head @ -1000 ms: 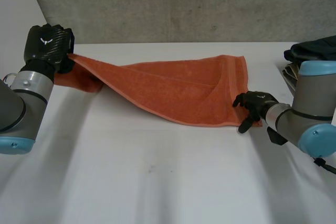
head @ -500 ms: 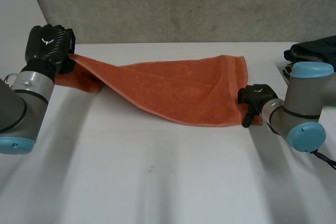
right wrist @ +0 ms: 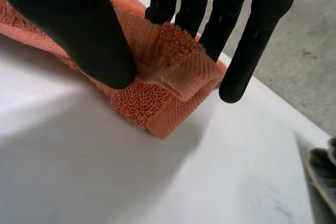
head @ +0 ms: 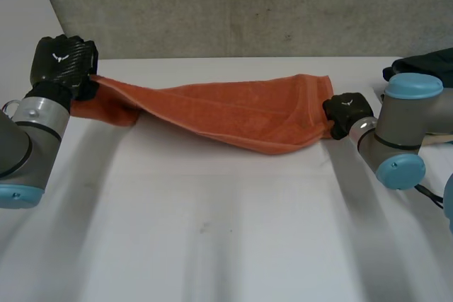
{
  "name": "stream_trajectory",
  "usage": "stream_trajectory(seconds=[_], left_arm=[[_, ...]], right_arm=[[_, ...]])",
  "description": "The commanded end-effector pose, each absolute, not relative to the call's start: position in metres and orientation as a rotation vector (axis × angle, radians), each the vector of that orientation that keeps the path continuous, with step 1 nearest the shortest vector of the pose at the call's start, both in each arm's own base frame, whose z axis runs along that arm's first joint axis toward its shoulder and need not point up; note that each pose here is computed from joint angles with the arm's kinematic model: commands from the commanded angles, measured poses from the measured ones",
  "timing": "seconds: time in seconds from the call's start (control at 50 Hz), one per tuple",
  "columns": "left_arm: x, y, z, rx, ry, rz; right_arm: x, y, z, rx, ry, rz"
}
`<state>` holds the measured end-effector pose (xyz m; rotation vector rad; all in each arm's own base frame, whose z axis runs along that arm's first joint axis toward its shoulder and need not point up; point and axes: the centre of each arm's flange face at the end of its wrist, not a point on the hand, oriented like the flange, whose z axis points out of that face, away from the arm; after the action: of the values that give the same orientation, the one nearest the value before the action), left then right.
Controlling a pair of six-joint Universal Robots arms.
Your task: Fold the laundry.
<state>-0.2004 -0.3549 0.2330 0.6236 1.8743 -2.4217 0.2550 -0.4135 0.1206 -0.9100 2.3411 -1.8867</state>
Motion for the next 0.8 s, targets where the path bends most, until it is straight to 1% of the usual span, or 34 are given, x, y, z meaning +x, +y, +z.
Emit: stream_trajectory(seconds=[0.02, 0.06, 0.08, 0.12, 0.14, 0.2, 0.22, 0.24, 0.28, 0.3, 0.38, 0.4, 0.46, 0.48, 0.52, 0.54, 0.6, 0.62, 0.68, 0.7, 0.72, 0.76, 0.78, 0.8], left_arm=[[-0.191, -0.353, 0.231, 0.620, 1.938, -2.354], [-0.187, -0.344, 0.228, 0.636, 2.018, -2.283], [-0.186, -0.339, 0.228, 0.649, 2.051, -2.254], [-0.183, -0.330, 0.230, 0.681, 2.092, -2.203], [-0.180, -0.319, 0.229, 0.736, 2.147, -2.129], [-0.175, -0.298, 0.227, 0.847, 2.229, -1.992], [-0.171, -0.284, 0.225, 0.930, 2.277, -1.894], [-0.170, -0.276, 0.223, 0.979, 2.302, -1.840], [-0.167, -0.262, 0.219, 1.080, 2.337, -1.739], [-0.165, -0.250, 0.216, 1.174, 2.358, -1.650], [-0.162, -0.229, 0.207, 1.376, 2.390, -1.457], [-0.162, -0.229, 0.206, 1.407, 2.379, -1.439], [-0.164, -0.246, 0.192, 1.501, 2.299, -1.408], [-0.166, -0.258, 0.188, 1.505, 2.266, -1.426], [-0.170, -0.272, 0.185, 1.501, 2.230, -1.453], [-0.174, -0.290, 0.183, 1.476, 2.177, -1.496], [-0.181, -0.322, 0.186, 1.411, 2.067, -1.583], [-0.186, -0.345, 0.194, 1.348, 1.967, -1.657], [-0.194, -0.382, 0.220, 1.219, 1.771, -1.810], [-0.200, -0.405, 0.245, 1.115, 1.626, -1.929], [-0.203, -0.415, 0.260, 1.050, 1.549, -1.989], [-0.206, -0.433, 0.288, 0.922, 1.404, -2.111], [-0.207, -0.443, 0.322, 0.778, 1.258, -2.241], [-0.206, -0.446, 0.338, 0.708, 1.192, -2.305]], right_arm=[[0.246, -0.401, 0.166, -1.016, 2.330, -1.979], [0.241, -0.392, 0.181, -1.092, 2.334, -1.992], [0.235, -0.380, 0.191, -1.214, 2.351, -1.982], [0.226, -0.368, 0.201, -1.325, 2.384, -1.960], [0.214, -0.354, 0.207, -1.473, 2.431, -1.897], [0.197, -0.326, 0.213, -1.691, 2.494, -1.728], [0.188, -0.307, 0.213, -1.829, 2.521, -1.572], [0.183, -0.296, 0.214, -1.905, 2.523, -1.483], [0.176, -0.281, 0.215, -1.990, 2.519, -1.368], [0.170, -0.271, 0.215, -2.037, 2.513, -1.288], [0.171, -0.270, 0.208, -2.020, 2.481, -1.291], [0.171, -0.272, 0.204, -2.016, 2.478, -1.283], [0.173, -0.284, 0.185, -2.000, 2.502, -1.231], [0.175, -0.292, 0.180, -1.978, 2.523, -1.234], [0.179, -0.301, 0.177, -1.947, 2.540, -1.264], [0.184, -0.313, 0.176, -1.909, 2.559, -1.313], [0.192, -0.333, 0.180, -1.843, 2.583, -1.428], [0.196, -0.350, 0.189, -1.784, 2.590, -1.555], [0.206, -0.378, 0.213, -1.657, 2.554, -1.829], [0.213, -0.398, 0.239, -1.530, 2.481, -2.082], [0.215, -0.407, 0.254, -1.453, 2.430, -2.215], [0.221, -0.422, 0.284, -1.266, 2.295, -2.471], [0.223, -0.431, 0.310, -1.094, 2.149, -2.668], [0.224, -0.434, 0.322, -1.014, 2.070, -2.750]])
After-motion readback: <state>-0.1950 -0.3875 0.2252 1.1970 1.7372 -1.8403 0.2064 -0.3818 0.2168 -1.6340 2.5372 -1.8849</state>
